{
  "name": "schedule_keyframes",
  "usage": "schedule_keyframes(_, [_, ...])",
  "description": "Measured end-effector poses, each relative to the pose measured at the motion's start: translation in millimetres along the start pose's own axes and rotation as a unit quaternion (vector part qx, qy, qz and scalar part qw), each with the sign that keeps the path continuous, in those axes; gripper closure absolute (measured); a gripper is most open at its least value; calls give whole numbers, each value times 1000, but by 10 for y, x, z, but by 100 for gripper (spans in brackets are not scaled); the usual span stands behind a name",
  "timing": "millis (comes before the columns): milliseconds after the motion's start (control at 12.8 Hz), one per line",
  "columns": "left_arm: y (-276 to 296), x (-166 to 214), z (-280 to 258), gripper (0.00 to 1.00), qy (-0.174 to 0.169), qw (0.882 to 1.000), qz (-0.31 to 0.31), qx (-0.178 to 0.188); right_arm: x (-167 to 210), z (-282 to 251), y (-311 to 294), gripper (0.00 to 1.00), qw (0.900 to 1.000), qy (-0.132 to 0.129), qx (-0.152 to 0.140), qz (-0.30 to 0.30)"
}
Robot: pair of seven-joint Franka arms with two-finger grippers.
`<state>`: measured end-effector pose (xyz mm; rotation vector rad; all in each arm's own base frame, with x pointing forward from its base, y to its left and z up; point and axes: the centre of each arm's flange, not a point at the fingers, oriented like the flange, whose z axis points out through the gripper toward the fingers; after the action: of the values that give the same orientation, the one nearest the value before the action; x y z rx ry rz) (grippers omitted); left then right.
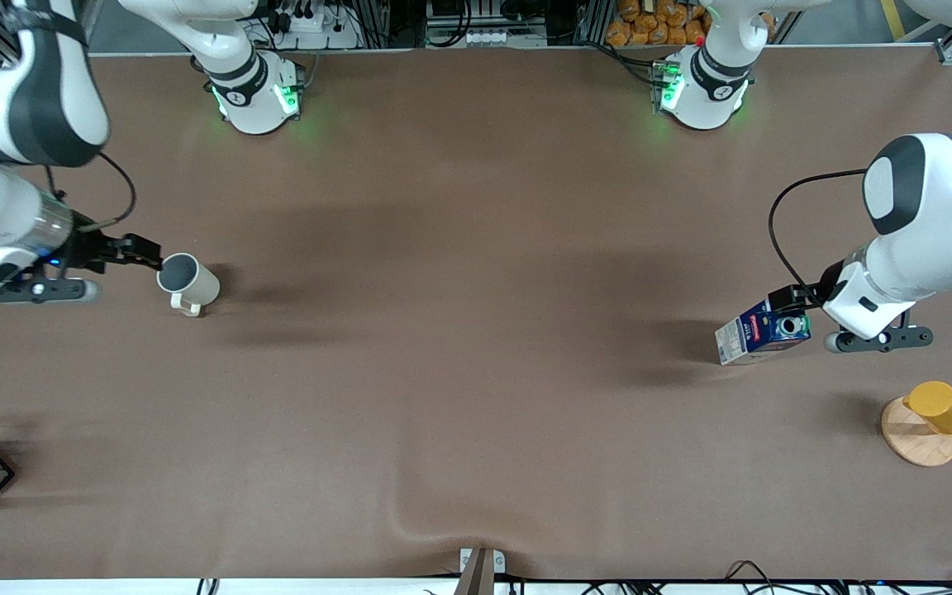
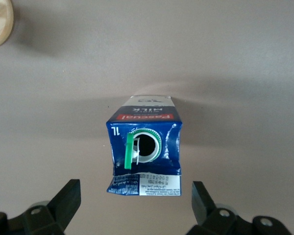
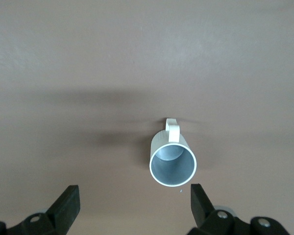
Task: Place milk next to cup
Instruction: 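Close the left gripper on the carton while the right gripper grasps the mug, then carry the mug to the table center while the left gripper lifts the carton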
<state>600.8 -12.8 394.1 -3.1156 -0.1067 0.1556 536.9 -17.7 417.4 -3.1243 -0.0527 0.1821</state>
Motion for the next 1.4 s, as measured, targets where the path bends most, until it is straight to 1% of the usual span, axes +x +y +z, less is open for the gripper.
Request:
schedule_keyframes(234, [-8, -18, 72, 0, -4, 1000, -1, 0, -239, 773, -6, 0, 1000, 10, -1, 1])
schedule_keyframes(390, [-33, -23, 119, 0, -6, 1000, -3, 0, -416, 1193, -1, 0, 1000, 18, -2, 3])
schedule_keyframes(546, [-44, -9, 178, 0, -8, 1000, -4, 0, -496, 1538, 105, 0, 1000, 15, 0, 15])
schedule_keyframes(702, [-40, 13, 262, 0, -11, 1000, -3, 0, -509, 1796, 301, 19, 999, 6, 3, 36])
schedule_keyframes(780, [-38, 23, 299, 0, -13, 1000, -3, 0, -516, 1885, 366, 31, 999, 0, 5, 43])
schedule_keyframes(858, [-35, 27, 311, 0, -13, 1000, -3, 0, -511, 1962, 384, 41, 999, -2, 5, 45])
schedule_keyframes(1014, [-32, 28, 309, 0, -13, 1000, -3, 0, -468, 2070, 359, 67, 999, -1, 5, 42])
schedule_keyframes(1170, [-30, 29, 306, 0, -12, 1000, -3, 0, -386, 2062, 285, 91, 999, 4, 4, 35])
schedule_keyframes(1248, [-27, 32, 300, 0, -11, 1000, -3, 0, -338, 2015, 236, 95, 999, 10, 3, 34])
schedule_keyframes(1404, [-21, 42, 284, 0, -8, 1000, -2, -1, -215, 1837, -14, 95, 1000, 19, 1, 23])
